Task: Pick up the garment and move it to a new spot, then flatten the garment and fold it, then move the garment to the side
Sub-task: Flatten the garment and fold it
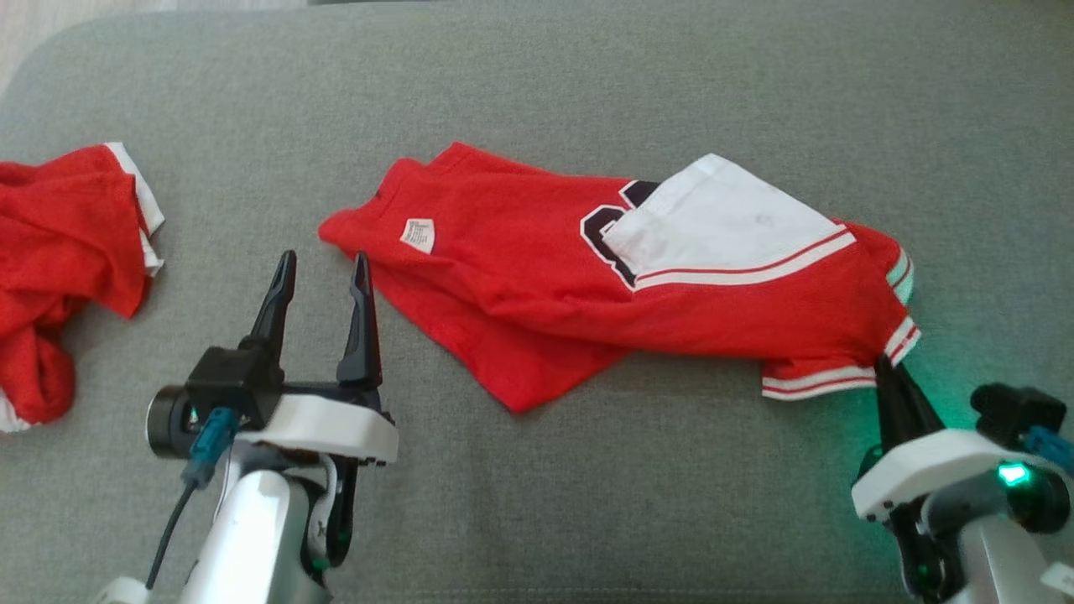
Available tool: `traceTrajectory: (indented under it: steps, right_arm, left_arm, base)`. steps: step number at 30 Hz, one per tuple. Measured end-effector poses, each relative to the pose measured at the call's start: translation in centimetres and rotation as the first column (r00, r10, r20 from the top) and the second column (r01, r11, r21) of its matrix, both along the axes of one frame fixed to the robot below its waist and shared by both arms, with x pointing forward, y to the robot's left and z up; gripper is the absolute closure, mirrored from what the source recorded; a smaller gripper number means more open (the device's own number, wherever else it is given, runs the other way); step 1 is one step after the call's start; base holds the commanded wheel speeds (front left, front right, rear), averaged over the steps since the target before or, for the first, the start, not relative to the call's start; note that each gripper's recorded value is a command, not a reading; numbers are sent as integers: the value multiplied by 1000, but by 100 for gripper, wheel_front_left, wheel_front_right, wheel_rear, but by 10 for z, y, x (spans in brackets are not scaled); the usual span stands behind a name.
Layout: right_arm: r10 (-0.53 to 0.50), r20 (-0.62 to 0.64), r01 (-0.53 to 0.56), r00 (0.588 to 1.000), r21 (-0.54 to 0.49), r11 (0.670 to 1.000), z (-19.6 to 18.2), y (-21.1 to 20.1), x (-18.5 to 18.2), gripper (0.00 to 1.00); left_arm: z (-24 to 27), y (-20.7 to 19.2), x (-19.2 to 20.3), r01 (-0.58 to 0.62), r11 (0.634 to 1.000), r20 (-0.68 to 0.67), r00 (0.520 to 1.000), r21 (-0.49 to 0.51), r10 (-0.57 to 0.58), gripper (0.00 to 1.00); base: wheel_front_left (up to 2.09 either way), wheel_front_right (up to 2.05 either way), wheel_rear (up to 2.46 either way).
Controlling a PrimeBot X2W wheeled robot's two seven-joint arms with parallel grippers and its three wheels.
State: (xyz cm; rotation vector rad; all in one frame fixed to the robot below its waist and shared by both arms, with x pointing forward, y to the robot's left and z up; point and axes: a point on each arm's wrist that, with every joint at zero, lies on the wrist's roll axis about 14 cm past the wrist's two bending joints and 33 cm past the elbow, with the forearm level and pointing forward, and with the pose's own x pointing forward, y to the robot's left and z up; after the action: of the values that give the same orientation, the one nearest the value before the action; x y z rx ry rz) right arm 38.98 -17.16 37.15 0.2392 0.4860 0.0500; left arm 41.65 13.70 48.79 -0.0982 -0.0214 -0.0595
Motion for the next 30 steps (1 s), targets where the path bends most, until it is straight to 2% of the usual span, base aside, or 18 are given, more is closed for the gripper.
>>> traceTrajectory:
  steps: [3,8,18,21,30]
  right_arm:
    - [2,28,-2,1000,-10,1000,12,-1,-4,0]
    - [26,165,-19,986,-43,999,53,3,-1,0]
    - [106,434,-36,894,-166,985,141,9,-4,0]
    - [118,454,-36,883,-186,982,153,10,-9,0]
    - [107,413,-31,904,-188,982,148,7,-35,0]
  left_arm:
    - [-2,1,-3,-4,1000,-7,1000,2,4,0]
    - [-4,3,-11,-7,1000,-17,1000,5,7,0]
    - [-1,5,-26,16,998,-9,1000,57,-16,0]
    - [0,6,-30,24,998,-7,1000,66,-23,0]
    - [-1,3,-44,41,997,-28,999,71,-39,0]
  base:
    - [0,0,0]
    - [0,0,0]
    - [0,0,0]
    - [0,0,0]
    - [0,0,0]
